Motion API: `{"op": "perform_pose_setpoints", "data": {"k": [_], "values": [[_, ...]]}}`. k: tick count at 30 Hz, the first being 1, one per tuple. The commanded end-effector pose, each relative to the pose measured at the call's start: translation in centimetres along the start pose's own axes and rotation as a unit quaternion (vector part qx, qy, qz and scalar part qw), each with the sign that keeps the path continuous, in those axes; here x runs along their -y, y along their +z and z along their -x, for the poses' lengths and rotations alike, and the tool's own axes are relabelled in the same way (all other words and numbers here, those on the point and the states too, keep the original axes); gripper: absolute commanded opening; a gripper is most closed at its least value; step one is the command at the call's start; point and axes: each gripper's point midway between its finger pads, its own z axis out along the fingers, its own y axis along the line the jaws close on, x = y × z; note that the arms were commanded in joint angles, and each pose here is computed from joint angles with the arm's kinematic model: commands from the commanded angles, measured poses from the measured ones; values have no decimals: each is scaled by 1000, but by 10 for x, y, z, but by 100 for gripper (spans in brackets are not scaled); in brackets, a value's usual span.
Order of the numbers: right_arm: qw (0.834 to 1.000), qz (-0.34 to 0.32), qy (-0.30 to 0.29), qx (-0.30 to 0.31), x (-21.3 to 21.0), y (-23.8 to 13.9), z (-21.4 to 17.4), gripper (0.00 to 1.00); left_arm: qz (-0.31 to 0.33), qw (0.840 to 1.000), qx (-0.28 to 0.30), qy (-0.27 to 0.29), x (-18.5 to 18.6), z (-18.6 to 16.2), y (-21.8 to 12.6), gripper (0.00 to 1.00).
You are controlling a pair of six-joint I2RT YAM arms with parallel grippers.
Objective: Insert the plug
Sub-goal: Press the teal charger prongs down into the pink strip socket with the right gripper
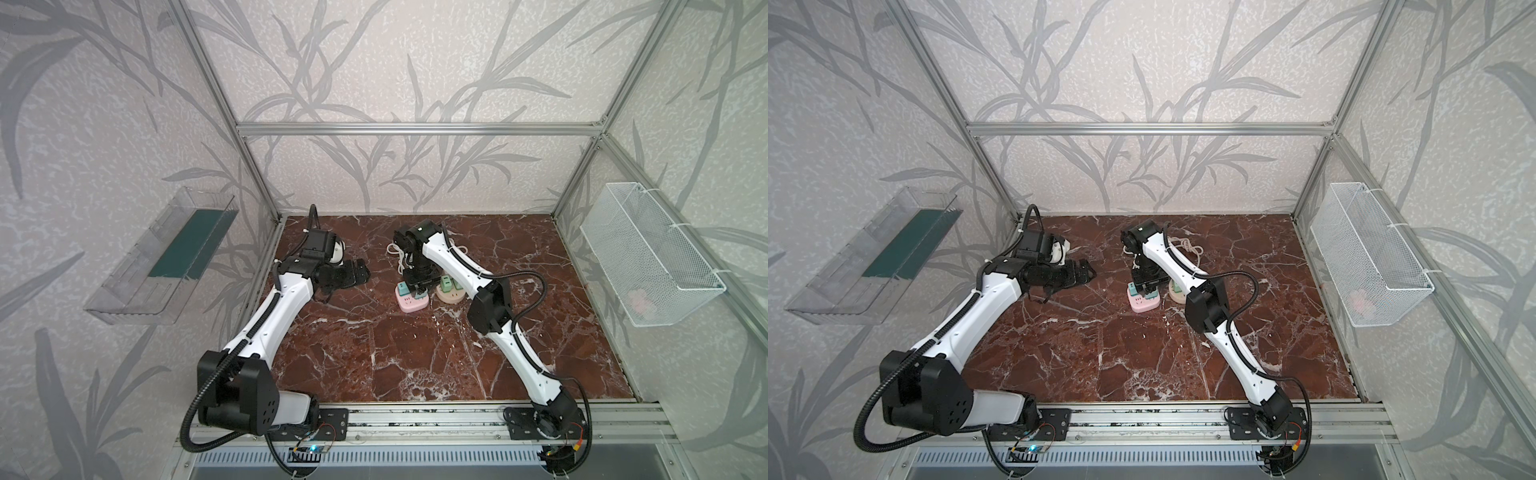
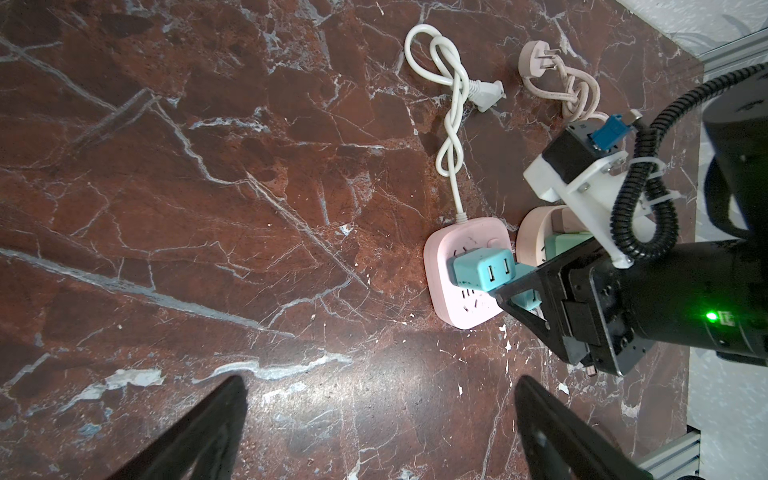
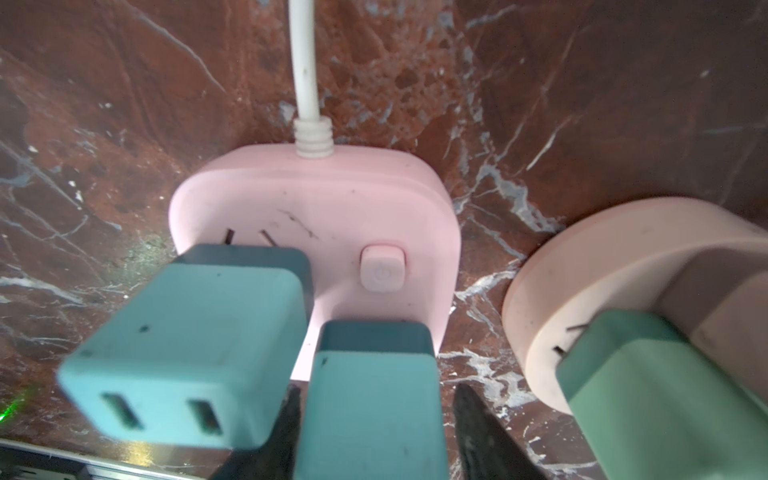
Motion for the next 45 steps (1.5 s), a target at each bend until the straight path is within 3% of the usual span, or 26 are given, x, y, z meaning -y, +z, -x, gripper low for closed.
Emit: {"op": "perform_pose_setpoints", "data": {"k": [1,7,41,45], "values": [[999,3,-14,32,-2,-41,-10,69,1,1000,-1,1,-1,-3,0,99],[999,-2,-15,35,-1,-47,-14,70,-3,1000,-2,0,0,-3,0,99],[999,-25,-25,33,-2,-8,-1,50,-9,1000,-6,-1,1,-4,3,98],[999,-22,-28,33,-3,-6,2,43,-8,1000,-6,-2,1,-3,3,98]]}}
